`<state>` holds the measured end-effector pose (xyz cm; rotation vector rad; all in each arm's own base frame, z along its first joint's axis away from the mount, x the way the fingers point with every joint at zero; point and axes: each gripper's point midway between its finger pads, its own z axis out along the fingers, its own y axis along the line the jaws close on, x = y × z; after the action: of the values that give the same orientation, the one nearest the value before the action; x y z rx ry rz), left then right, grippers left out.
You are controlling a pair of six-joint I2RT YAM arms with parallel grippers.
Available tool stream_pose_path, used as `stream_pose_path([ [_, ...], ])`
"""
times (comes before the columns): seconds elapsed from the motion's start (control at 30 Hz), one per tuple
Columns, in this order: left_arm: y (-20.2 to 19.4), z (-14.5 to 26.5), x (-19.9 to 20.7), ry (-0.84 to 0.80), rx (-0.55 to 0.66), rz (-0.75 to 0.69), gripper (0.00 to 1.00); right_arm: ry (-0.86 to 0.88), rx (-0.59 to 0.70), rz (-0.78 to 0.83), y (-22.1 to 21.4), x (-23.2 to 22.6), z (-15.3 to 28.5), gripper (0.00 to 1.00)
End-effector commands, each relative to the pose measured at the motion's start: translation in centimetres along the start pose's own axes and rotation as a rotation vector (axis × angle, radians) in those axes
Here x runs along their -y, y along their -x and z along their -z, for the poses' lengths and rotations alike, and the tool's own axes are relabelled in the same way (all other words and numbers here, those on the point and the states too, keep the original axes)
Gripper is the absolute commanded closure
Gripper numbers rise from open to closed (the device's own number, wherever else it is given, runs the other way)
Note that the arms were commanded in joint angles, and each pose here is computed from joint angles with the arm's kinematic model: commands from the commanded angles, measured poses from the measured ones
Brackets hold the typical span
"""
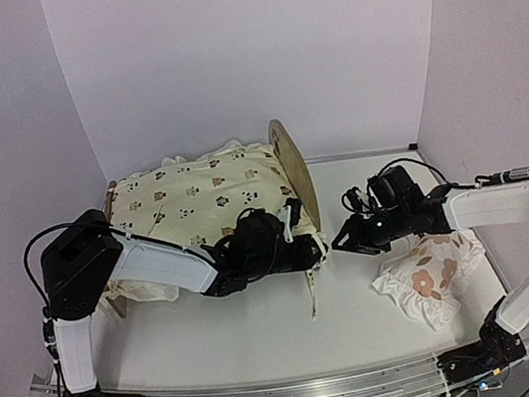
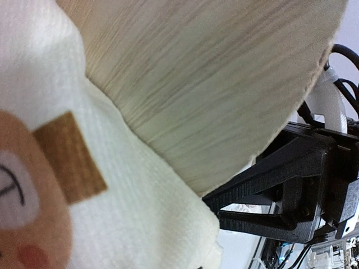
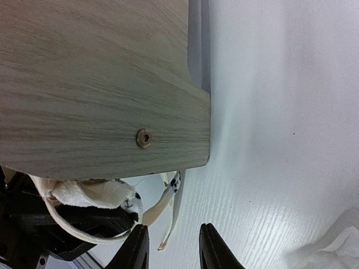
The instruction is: Set up the pet bed
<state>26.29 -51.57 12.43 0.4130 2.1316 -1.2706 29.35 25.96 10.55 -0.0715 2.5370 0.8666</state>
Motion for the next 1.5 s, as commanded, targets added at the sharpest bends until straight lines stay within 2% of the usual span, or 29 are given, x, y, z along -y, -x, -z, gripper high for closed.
stream_pose_path([
  [0.0,0.4,0.2,0.0,-0.026,0.011,0.017,0.95,0.115,0.003,-0.015,0.9,-2.3,0.1,0.68],
  [0.1,0.4,0.2,-0.2,-0.025,0.009,0.019,0.89,0.12,0.0,-0.016,0.8,-2.4,0.2,0.68],
  [0.3,0.4,-0.1,-0.2,-0.036,0.003,0.024,0.86,0.115,0.0,-0.015,0.6,-2.2,0.2,0.67],
  [0.4,0.4,-0.1,-0.2,-0.042,-0.001,0.024,0.77,0.098,0.017,-0.01,0.8,-1.8,0.4,0.67],
  [0.47,0.3,-0.1,-0.1,-0.044,-0.003,0.024,0.77,0.086,0.025,-0.009,0.8,-1.5,0.4,0.67],
  [0.77,0.0,-0.4,-0.5,-0.063,-0.01,0.041,0.82,0.074,0.008,-0.012,0.2,-1.0,0.0,0.67],
  [0.93,0.2,-0.4,-0.3,-0.07,-0.008,0.041,0.9,0.081,0.003,0.0,0.4,-1.2,-0.4,0.64],
  [1.03,0.2,-0.4,-0.4,-0.069,-0.007,0.042,0.91,0.093,-0.003,0.002,0.5,-1.5,-0.6,0.64],
  [1.47,0.4,-0.6,-0.2,-0.076,-0.008,0.04,0.91,0.129,0.002,-0.006,1.1,-2.3,-1.1,0.77],
])
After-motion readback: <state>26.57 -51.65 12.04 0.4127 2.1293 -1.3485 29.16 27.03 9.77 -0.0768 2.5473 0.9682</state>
